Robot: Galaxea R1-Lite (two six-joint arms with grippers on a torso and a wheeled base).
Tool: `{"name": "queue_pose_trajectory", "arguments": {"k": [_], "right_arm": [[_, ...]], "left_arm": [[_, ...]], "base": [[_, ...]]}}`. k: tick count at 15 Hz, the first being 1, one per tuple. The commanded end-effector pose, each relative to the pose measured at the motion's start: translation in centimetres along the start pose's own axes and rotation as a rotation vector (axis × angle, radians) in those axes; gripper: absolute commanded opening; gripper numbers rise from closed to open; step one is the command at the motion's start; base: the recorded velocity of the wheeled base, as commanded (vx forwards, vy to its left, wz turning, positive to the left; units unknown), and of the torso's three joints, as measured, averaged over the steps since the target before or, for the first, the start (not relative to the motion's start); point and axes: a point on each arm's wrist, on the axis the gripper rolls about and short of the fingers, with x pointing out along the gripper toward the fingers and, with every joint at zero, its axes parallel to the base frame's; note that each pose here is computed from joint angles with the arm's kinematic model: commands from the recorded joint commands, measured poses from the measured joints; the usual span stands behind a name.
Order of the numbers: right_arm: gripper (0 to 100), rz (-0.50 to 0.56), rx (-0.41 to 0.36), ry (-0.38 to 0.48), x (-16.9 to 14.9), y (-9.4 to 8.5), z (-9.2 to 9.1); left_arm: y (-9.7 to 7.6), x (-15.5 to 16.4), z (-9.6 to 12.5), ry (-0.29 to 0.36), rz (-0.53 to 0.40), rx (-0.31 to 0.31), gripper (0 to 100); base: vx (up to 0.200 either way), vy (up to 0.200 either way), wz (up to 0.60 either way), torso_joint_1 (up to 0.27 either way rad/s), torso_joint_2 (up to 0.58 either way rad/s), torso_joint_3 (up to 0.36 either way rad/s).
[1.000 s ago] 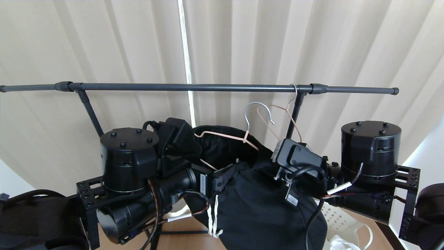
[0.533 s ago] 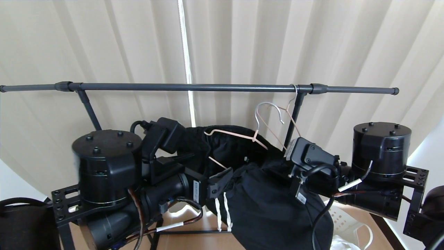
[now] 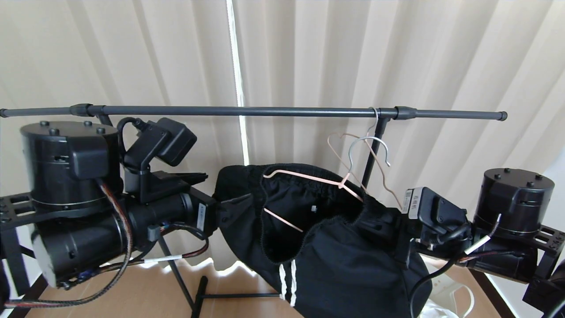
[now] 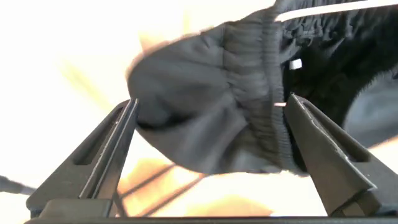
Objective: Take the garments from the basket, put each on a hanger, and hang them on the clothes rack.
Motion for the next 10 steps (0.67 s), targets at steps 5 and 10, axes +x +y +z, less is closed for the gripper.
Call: {"name": "queue_pose_trajectory", "arguments": {"k": [5,10], "right_arm": [[0,0.073,0.026,-0.028,-0.7,-0.1,-1.7],[0,0.125,0.032,-0.053,-0.6,0.2,-1.9]], "left_arm": [[2.9,-3.9,3.3,0.115,-0.094,0.276,100],[3.2,-2.3,3.5,0.146,-0.26,0.514,100]], "base": [[0.0,0.0,0.0,0.0,0.0,0.0],[0.0,0.0,0.0,0.0,0.0,0.0]]}}
